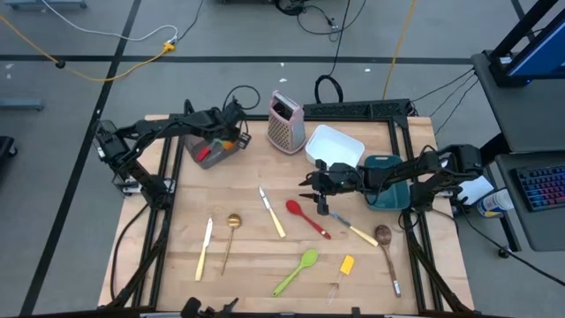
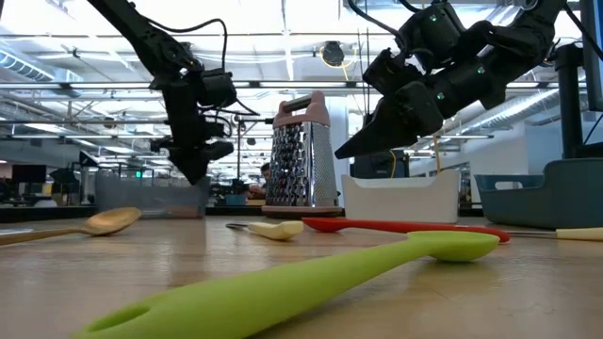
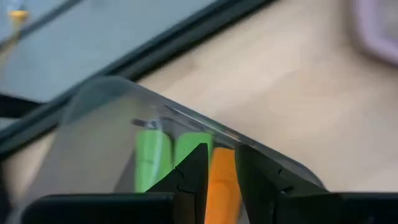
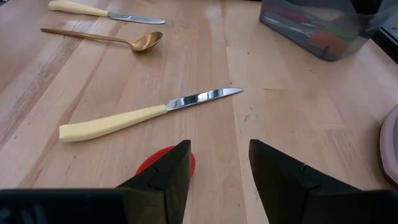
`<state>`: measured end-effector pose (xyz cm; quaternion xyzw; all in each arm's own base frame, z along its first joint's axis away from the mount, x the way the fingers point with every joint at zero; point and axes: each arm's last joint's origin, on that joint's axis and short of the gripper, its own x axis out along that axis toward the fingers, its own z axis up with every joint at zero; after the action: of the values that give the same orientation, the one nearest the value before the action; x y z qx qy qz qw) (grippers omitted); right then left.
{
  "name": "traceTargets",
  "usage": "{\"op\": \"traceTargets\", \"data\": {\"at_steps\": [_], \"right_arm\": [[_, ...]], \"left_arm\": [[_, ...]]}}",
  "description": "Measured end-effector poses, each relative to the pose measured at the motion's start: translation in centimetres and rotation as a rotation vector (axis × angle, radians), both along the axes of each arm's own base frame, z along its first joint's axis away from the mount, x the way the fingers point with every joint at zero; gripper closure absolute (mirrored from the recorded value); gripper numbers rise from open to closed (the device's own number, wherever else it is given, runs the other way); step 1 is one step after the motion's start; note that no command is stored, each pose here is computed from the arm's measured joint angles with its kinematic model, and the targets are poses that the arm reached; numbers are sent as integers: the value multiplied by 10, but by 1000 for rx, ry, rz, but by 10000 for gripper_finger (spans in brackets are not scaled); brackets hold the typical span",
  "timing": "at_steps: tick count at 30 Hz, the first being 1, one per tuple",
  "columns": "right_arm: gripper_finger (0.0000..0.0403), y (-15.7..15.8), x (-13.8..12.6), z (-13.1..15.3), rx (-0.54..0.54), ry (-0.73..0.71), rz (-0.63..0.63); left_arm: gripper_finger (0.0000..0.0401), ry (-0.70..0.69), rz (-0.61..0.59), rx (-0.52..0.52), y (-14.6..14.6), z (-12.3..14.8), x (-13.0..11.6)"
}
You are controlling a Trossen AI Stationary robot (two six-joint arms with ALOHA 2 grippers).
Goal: Pick & Place Kitchen Items
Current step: Adjust the black bin, then put the right yellow table knife into the blue bin
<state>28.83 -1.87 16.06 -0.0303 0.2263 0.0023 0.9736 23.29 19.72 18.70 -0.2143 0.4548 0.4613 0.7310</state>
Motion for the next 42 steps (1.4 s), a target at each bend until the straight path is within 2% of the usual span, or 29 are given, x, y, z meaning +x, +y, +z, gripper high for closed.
{"op": "traceTargets", "data": {"at_steps": [4,9,22,26,31,36,42], "right_arm": [[248,0,0,0,0,0,0],[248,2,0,-1,11,12,0],[248,21,-2,-5,19,53,63],[248,29,-3,-5,35,65,81],[248,39,-12,-5,59,156,91],[248,47,-28,1,28,245,-46],[248,59,-51,10,140,359,-128]], "left_arm": [[316,-86,-75,-43,-7,1,10],[316,-170,-170,-31,-20,5,28],[316,-297,-579,220,-69,24,79],[316,-309,-614,231,-79,26,84],[316,-313,-647,229,-90,26,88],[316,-325,-670,232,-97,26,91],[316,-340,-679,241,-100,28,93]]}}
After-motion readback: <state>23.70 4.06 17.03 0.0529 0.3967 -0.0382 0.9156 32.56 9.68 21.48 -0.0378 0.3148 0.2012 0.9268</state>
